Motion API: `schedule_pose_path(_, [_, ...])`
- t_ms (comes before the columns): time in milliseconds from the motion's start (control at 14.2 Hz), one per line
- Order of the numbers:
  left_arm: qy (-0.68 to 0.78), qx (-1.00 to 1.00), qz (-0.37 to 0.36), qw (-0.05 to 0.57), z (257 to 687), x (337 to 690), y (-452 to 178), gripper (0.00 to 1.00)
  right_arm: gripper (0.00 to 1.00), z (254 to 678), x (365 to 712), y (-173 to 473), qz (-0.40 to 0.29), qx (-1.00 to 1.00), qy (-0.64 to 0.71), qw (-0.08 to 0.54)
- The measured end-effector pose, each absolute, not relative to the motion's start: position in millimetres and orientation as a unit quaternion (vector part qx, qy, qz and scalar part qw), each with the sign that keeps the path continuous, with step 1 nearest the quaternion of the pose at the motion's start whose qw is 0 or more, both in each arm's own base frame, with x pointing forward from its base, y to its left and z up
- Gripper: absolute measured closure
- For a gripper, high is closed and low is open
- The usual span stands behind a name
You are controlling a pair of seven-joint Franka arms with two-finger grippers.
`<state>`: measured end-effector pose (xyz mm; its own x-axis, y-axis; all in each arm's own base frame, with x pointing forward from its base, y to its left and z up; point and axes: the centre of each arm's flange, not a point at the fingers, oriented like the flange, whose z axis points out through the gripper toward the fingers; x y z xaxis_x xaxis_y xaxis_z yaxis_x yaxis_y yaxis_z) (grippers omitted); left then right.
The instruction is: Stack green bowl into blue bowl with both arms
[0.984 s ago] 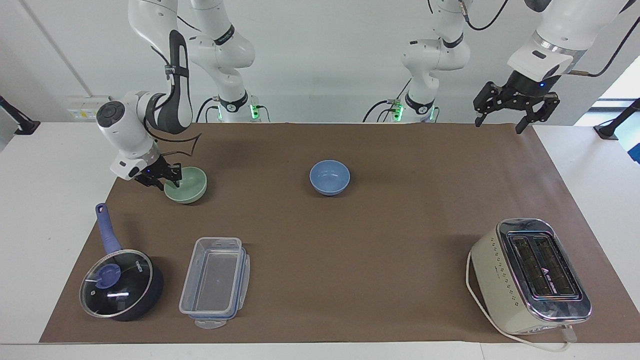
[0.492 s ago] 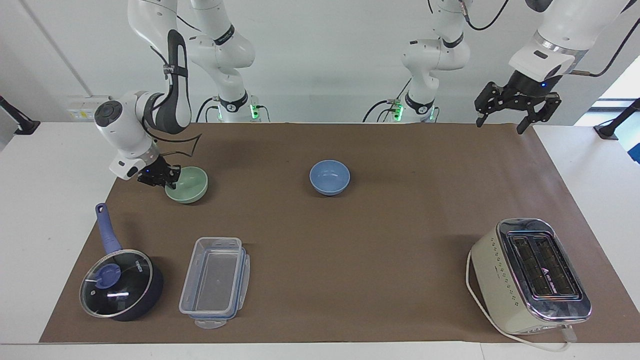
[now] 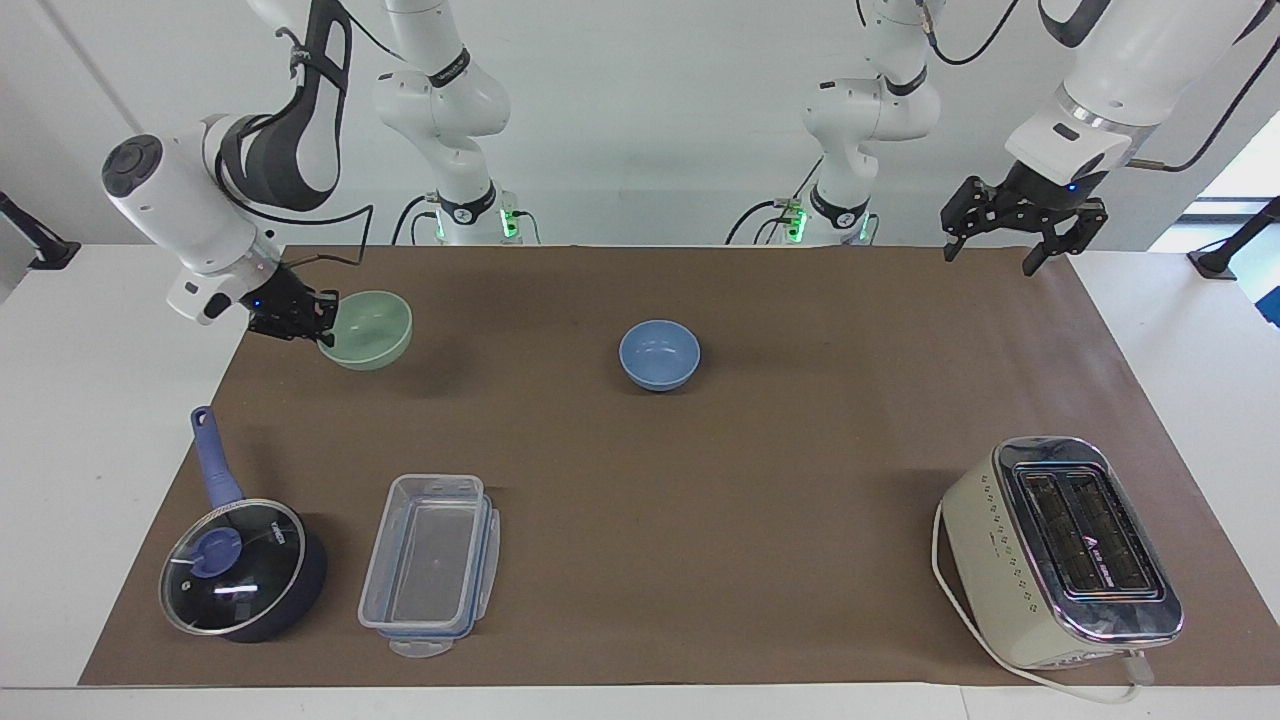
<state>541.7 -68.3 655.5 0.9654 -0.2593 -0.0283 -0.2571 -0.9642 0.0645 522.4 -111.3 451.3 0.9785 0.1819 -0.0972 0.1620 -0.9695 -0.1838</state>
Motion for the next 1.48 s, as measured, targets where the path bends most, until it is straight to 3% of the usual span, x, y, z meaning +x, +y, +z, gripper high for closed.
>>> schedule_pose_path(351, [-0.130, 0.991, -0.024, 0.030, 657, 529, -67, 0.00, 0.95, 484, 535, -7, 0.079, -0.993, -0.044, 0.074])
schedule_pose_path(773, [-0.130, 0.991, -0.025, 0.030, 656, 529, -67, 0.00, 0.95, 488, 524, 136, 0.077, -0.995, 0.011, 0.059])
schedule_pose_path(1125, [-0.130, 0.991, -0.025, 0.030, 656, 529, -67, 0.00, 0.95, 462, 501, 265, 0.064, -0.995, 0.049, 0.061])
schedule_pose_path(1476, [-0.130, 0.991, -0.025, 0.030, 656, 529, -67, 0.00, 0.95, 435, 492, 301, 0.069, -0.994, 0.059, 0.059])
